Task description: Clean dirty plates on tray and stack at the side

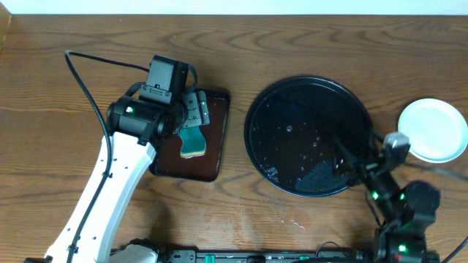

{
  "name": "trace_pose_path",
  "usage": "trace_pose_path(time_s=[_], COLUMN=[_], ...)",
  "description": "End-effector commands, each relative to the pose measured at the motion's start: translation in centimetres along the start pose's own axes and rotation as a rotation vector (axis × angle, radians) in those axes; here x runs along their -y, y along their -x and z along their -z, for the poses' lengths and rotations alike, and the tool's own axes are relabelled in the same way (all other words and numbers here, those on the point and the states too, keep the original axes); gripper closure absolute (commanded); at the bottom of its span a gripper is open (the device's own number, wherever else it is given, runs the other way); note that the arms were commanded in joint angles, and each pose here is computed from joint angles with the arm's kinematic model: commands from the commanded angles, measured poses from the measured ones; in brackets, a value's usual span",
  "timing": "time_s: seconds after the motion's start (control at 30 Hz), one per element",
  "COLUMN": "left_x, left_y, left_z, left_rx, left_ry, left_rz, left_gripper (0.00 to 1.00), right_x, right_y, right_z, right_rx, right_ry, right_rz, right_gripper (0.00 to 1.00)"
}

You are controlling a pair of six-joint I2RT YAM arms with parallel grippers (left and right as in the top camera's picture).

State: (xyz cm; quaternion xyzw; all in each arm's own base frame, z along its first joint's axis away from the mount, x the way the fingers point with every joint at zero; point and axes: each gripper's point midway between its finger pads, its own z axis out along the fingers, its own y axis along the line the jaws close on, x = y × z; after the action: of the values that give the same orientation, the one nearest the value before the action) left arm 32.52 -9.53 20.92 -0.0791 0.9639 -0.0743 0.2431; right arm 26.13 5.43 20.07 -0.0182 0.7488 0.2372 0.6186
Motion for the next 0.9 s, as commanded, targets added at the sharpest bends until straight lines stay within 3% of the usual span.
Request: trace_pose_path(time_s=[0.0,0.37,0.87], left_x=[0.1,0.1,0.1], left_y=[0.6,0.6,0.6], left_z=[0.5,0.5,0.5], left_rx=[0.018,0.018,0.018], left_ry=[-0.006,-0.005,-0.005], left_rz=[0.005,0.005,0.005], left_gripper=[0.16,0.16,0.16], right_x=[0.3,-0.8,0.4], right_y=[-0.6,-1.8,-4.4], right_z=[0.7,2.0,1.4], right_rx=[0.048,0.172,0.085], right_ry=[-0.021,-0.034,-0.098], right_rz=[0.034,0.277,0.257], right_gripper=[0.01,0.01,0.01])
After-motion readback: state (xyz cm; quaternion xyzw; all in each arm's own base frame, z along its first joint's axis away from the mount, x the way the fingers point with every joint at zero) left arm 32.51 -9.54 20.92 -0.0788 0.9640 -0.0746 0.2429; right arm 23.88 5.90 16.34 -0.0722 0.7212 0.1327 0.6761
